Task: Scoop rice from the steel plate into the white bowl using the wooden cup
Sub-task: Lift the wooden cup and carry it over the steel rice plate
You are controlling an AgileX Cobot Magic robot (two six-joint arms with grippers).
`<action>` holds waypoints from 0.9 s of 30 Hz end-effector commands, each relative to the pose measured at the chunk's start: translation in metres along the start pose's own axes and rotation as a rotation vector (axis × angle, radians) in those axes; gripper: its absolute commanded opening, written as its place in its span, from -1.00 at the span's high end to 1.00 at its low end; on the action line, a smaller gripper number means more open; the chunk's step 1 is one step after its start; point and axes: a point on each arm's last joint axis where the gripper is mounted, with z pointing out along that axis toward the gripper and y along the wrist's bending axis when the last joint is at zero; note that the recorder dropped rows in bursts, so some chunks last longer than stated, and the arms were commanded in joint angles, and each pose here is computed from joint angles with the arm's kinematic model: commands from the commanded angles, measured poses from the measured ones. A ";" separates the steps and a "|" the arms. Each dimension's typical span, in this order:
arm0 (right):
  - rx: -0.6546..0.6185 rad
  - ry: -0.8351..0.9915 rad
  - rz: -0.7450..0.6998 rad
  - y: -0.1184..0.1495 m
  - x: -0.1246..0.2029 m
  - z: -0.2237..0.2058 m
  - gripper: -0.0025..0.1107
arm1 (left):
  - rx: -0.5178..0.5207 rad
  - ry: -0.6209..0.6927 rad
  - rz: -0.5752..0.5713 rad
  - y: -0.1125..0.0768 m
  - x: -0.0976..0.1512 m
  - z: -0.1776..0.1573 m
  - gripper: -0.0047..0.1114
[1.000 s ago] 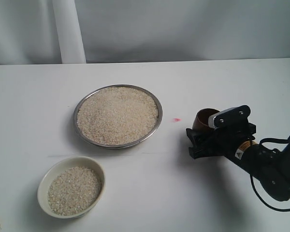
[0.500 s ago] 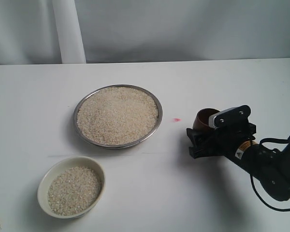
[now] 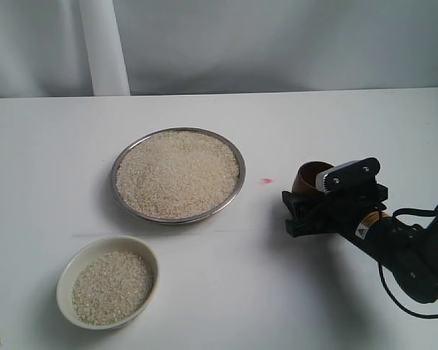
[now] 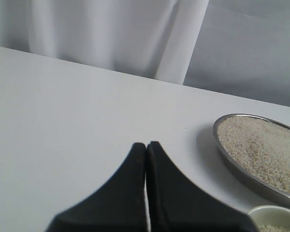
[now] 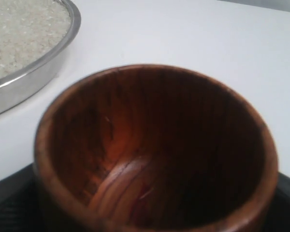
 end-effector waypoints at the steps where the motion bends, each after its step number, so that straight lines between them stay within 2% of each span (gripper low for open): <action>1: 0.012 -0.096 -0.016 -0.003 -0.023 -0.005 0.80 | 0.006 -0.003 -0.006 0.000 0.000 0.000 0.92; 4: 0.002 -0.092 -0.086 -0.003 -0.037 -0.010 0.89 | 0.006 -0.003 -0.006 0.000 0.000 0.000 0.92; 11: -0.037 -0.135 -0.183 0.001 -0.079 -0.028 0.89 | 0.006 -0.003 -0.006 0.000 0.000 0.000 0.92; 17: -0.068 0.046 -0.292 0.017 -0.133 -0.022 0.90 | 0.006 -0.003 -0.006 0.000 0.000 0.000 0.92; 23: -0.062 0.317 -0.655 0.062 -0.222 -0.027 0.90 | 0.006 -0.003 -0.006 0.000 0.000 0.000 0.92; 27: -0.060 0.313 -0.812 0.084 -0.258 -0.033 0.90 | 0.006 -0.003 -0.006 0.000 0.000 0.000 0.92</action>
